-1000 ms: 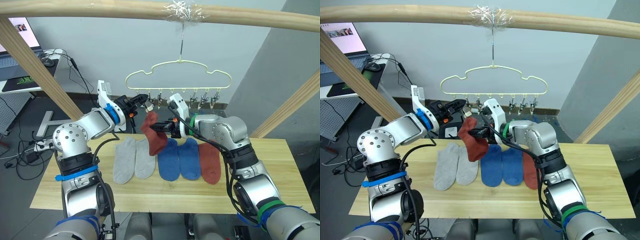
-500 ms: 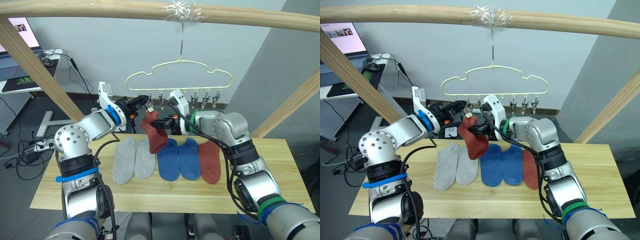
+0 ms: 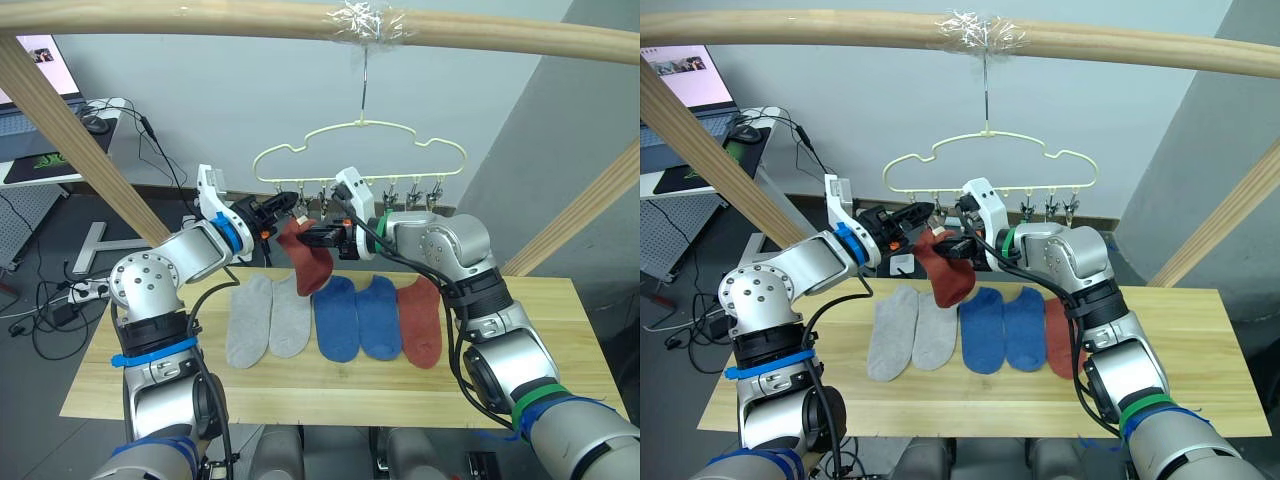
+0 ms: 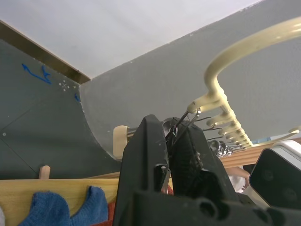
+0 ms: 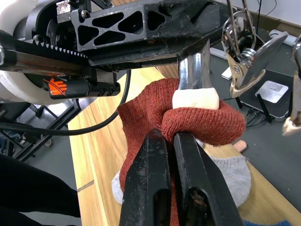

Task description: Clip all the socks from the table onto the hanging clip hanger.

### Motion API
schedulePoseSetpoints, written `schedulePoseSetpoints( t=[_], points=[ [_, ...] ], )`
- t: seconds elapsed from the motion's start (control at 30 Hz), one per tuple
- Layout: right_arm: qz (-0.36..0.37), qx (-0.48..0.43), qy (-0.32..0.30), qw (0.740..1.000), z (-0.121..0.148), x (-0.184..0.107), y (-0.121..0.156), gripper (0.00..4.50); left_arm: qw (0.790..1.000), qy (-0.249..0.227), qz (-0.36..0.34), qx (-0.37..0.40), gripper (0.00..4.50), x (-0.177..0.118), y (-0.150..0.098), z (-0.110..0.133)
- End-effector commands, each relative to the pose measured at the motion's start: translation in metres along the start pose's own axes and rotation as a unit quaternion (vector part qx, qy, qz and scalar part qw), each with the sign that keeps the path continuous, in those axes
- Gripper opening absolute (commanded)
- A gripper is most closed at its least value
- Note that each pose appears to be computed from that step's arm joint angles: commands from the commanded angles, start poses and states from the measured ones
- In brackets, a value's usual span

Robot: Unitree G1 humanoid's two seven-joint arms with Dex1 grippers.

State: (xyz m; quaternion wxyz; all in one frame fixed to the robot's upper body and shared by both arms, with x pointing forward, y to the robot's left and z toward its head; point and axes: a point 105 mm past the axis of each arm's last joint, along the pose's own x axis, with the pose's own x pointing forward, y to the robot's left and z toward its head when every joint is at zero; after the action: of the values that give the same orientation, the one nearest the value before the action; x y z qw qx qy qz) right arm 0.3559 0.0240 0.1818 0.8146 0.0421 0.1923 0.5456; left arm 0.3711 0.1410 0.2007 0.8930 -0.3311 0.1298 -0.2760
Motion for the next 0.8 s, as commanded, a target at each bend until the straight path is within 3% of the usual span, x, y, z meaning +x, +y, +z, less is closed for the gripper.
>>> schedulePoseSetpoints(
  t=[0.03,0.13,0.27,0.4,0.7,0.8],
  points=[
    [0.011,-0.014,-0.027,0.999,0.016,-0.004,0.005,0.0,1.0,-0.003,-0.006,-0.001,1.48,-0.003,0.0,-0.001],
    [0.012,-0.013,-0.027,0.999,0.015,-0.005,0.006,0.0,1.0,0.001,-0.019,-0.003,2.41,-0.004,-0.005,-0.002],
    [0.01,-0.013,-0.021,1.0,0.011,-0.006,0.006,0.0,0.999,-0.003,-0.036,-0.009,2.41,-0.007,-0.01,0.001],
    [0.009,-0.015,-0.019,1.0,0.008,-0.006,0.008,1.04,0.999,0.001,-0.03,0.011,2.44,-0.01,-0.009,0.002],
    [0.0,-0.008,-0.011,1.0,-0.011,-0.015,0.013,4.3,0.988,0.027,0.007,0.155,2.44,-0.028,-0.003,-0.011],
    [-0.006,-0.015,-0.008,1.0,-0.027,-0.039,0.02,4.43,0.963,-0.002,0.015,0.271,2.44,-0.038,-0.005,-0.017]
  ],
)
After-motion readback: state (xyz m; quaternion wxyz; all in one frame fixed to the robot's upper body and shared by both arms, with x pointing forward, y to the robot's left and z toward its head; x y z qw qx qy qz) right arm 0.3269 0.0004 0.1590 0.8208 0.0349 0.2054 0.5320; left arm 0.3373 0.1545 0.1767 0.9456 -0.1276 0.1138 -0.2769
